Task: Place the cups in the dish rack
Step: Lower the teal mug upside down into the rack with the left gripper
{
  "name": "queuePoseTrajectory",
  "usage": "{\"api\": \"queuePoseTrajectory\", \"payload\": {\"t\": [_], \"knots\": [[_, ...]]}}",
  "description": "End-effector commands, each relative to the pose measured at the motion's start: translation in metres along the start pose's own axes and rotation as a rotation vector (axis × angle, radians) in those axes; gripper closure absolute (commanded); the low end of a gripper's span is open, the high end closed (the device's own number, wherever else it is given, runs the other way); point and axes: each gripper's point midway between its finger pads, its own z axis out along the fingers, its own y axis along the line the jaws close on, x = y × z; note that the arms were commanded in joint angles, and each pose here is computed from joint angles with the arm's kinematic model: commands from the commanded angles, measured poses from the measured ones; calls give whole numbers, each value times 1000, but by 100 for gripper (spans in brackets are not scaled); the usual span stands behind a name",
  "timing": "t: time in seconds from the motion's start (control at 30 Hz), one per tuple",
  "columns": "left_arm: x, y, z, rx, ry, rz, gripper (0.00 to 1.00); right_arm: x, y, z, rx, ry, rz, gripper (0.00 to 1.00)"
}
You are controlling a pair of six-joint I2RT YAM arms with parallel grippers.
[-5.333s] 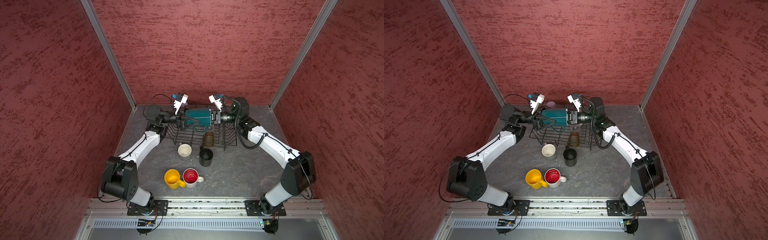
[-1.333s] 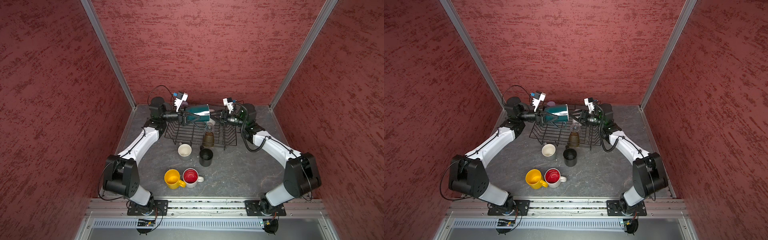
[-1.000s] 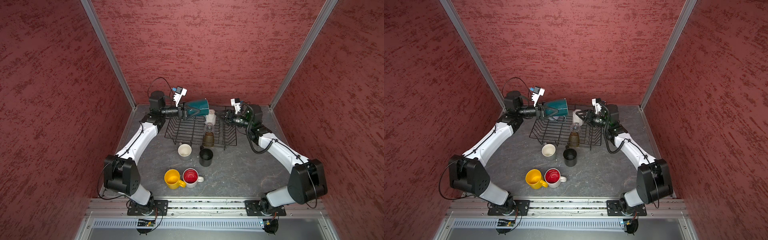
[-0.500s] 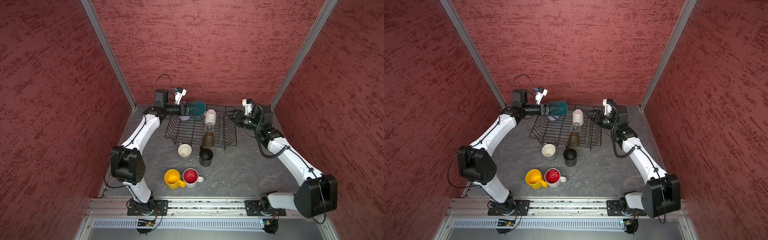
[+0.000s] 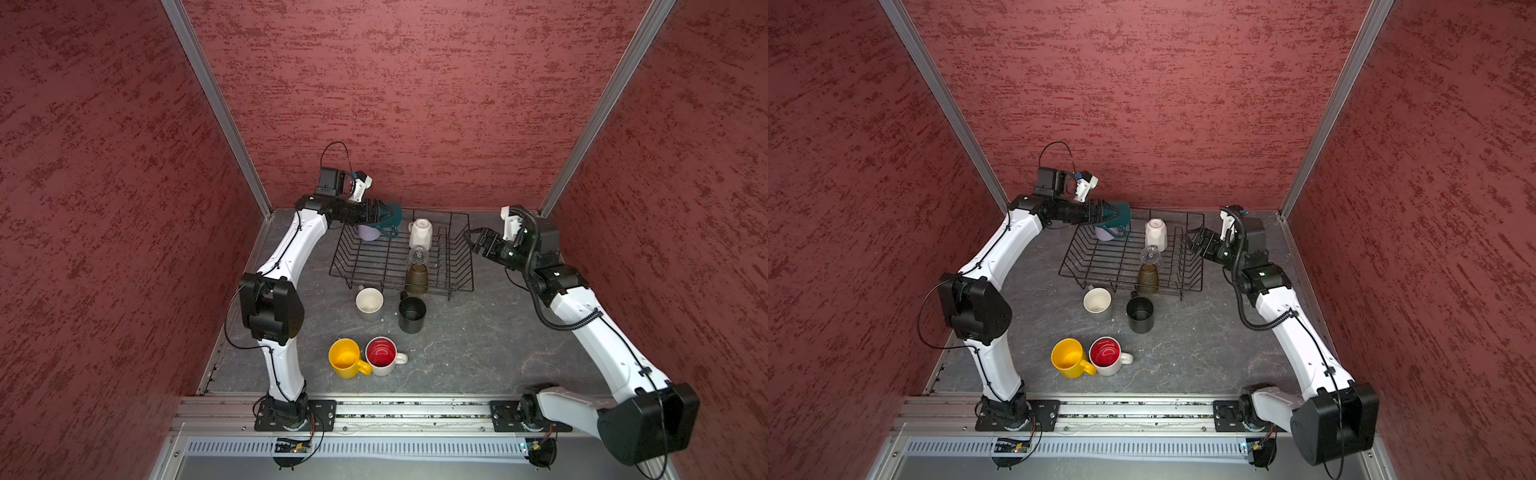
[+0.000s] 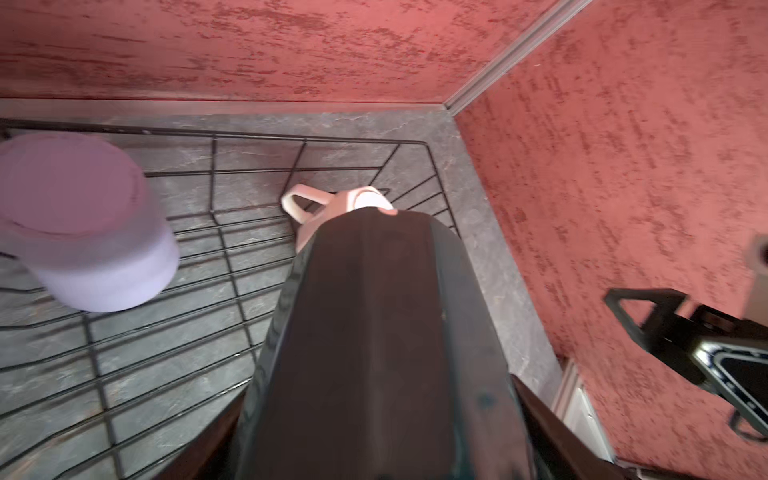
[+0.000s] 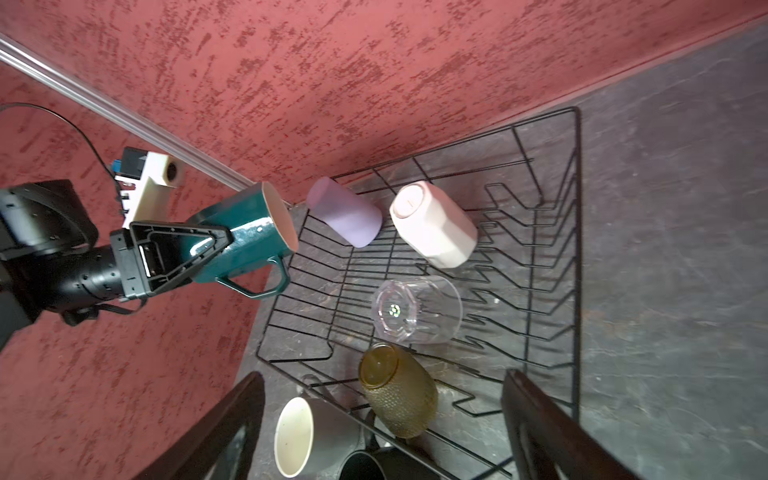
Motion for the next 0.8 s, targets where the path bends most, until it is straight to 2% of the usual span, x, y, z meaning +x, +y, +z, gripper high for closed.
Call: {"api": "queuePoseTrajectory", "payload": {"t": [0.0, 0.37, 0.77], "knots": [[-9, -3, -3, -57, 12, 59, 100, -1, -15, -9, 89, -13, -38, 9], [-7, 18, 23, -194, 126, 65, 100, 26, -30, -7, 105, 47, -19, 9], [4, 43, 37, -346, 181, 98, 100, 55, -53, -10, 170, 112, 0, 10]]}}
